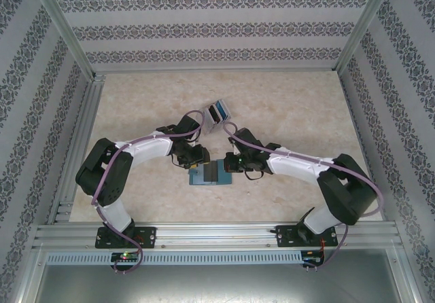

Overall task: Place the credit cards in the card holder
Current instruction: Flip over the card slot on the card holder.

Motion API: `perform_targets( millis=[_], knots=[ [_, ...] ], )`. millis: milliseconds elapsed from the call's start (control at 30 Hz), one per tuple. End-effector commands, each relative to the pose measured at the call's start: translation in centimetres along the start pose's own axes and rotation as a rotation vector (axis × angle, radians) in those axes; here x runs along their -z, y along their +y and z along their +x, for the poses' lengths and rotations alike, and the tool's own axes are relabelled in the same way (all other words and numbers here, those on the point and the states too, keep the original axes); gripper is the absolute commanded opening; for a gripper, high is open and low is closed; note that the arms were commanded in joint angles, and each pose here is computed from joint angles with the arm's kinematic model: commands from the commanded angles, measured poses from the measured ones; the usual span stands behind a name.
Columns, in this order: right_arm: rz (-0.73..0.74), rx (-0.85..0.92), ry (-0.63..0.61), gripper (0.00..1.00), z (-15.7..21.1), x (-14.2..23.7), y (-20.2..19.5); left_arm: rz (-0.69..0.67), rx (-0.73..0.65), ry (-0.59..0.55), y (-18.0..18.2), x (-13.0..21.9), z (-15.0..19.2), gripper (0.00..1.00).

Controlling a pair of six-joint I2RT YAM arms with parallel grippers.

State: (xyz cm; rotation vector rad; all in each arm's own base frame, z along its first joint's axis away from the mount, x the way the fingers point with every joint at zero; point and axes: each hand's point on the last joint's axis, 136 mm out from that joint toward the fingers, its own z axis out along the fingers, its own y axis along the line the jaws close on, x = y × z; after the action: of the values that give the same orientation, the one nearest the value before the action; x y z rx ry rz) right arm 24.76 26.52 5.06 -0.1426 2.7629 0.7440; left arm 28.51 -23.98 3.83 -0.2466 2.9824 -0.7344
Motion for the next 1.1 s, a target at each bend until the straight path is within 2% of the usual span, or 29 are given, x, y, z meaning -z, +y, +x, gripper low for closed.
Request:
perform_targets(
  millis=[0,567,867,1067],
  knots=[
    [-0.024,0.003,0.064,0.03,1.1,-1.8,0.5,0.014,0.015,0.008,-0.1,-0.3,0.0,0.46],
    [-0.020,0.006,0.163,0.05,2.6,-6.9,1.1,0.049,0.019,0.003,-0.8,0.4,0.1,0.46],
    [-0.193,-0.019,0.195,0.14,2.9,-8.7,4.0,0.053,0.011,-0.019,-1.1,2.0,0.0,0.46],
    [-0.167,-0.002,0.205,0.15,3.5,-9.3,3.9,0.023,0.029,-0.062,0.5,3.8,-0.8,0.46]
  ],
)
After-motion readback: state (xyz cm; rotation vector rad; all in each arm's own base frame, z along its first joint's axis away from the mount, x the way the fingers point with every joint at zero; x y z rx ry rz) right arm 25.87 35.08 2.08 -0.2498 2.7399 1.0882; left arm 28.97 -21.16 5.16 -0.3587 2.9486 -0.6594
